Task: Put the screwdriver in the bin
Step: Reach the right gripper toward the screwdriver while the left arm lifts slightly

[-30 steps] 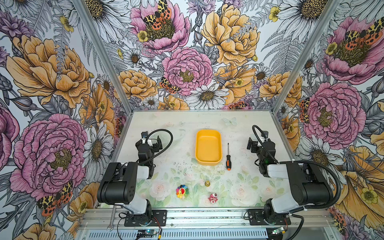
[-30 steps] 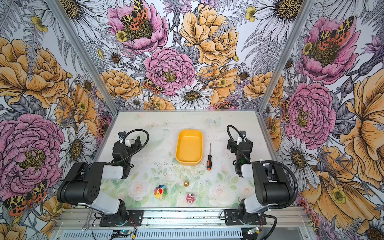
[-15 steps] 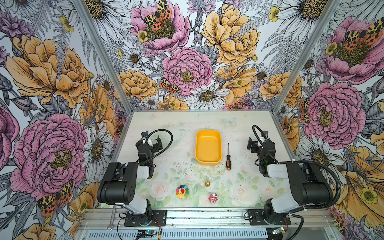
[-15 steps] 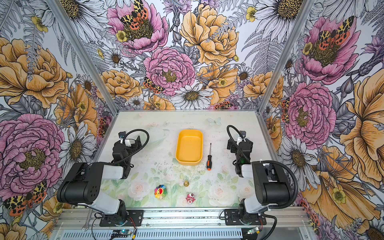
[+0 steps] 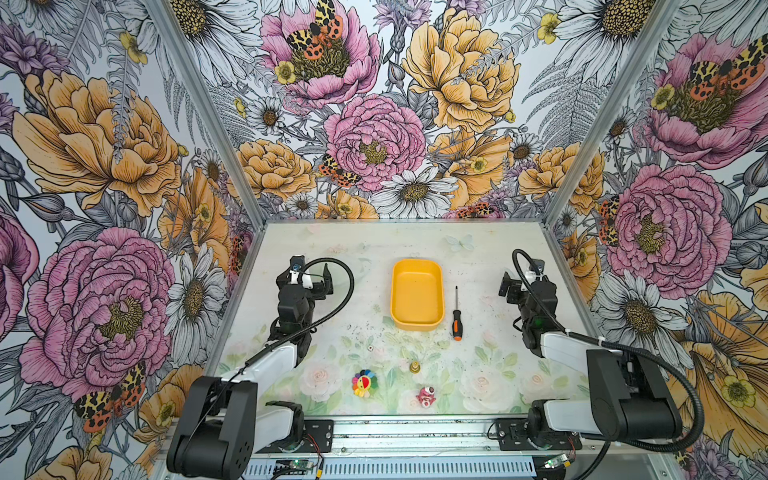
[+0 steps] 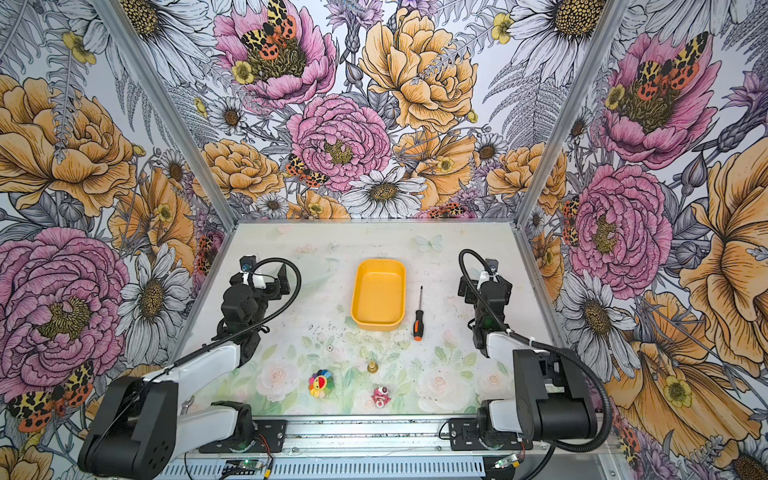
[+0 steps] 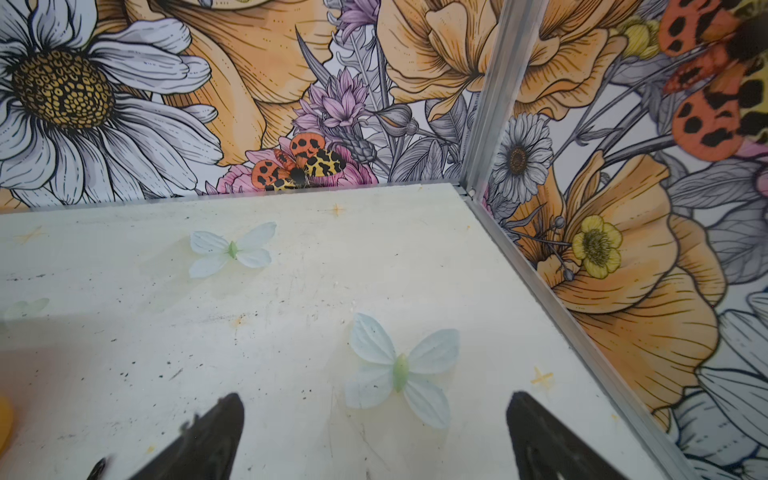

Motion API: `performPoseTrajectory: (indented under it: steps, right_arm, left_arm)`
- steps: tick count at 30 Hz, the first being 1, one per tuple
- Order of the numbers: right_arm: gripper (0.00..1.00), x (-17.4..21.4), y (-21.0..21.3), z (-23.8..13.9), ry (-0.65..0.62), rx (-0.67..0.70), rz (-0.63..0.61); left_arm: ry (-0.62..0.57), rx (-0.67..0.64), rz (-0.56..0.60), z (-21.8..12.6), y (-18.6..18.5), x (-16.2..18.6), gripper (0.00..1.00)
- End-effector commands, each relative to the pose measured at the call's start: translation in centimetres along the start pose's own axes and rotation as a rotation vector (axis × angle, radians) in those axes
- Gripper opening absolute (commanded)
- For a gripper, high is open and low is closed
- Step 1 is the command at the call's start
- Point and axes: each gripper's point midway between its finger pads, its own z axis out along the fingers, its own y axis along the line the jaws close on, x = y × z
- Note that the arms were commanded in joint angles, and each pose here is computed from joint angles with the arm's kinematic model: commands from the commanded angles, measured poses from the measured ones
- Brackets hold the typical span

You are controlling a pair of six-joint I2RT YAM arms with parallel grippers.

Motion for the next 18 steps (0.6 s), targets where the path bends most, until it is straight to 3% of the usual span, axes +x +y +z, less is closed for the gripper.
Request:
performPoseTrajectory:
  steps: [1, 5, 9, 11, 13, 18]
  right_arm:
    - [0.99, -0.9, 0.4, -1.5, 0.073, -0.021, 0.09]
    - [0.99, -2.7, 5.4, -5.2, 0.109, -0.349, 0.063]
    - [0.99, -3.6, 4.9, -7.0, 0.064, -0.344, 0.334]
    - [0.99, -3.9, 6.5, -7.9, 0.093, -0.443, 0.399]
    - [0.96, -3.4, 8.0, -8.6, 0.147, -0.513, 0.439]
    - [0.91, 0.6, 9.6, -9.3, 0.27, -0.457, 0.392]
  left_arm:
    - [0.11, 0.103, -0.08, -1.3, -1.8, -0.3, 0.99]
    - [0.106, 0.219, -0.146, -3.3, -3.9, -1.3, 0.99]
    - [0.141, 0.28, -0.191, -4.6, -5.2, -1.1, 0.99]
    - [0.17, 0.307, -0.22, -5.0, -5.8, -0.7, 0.99]
    - [0.204, 0.328, -0.243, -5.2, -6.4, 0.0, 0.99]
    - [0.281, 0.351, -0.25, -5.0, -7.7, 2.2, 0.99]
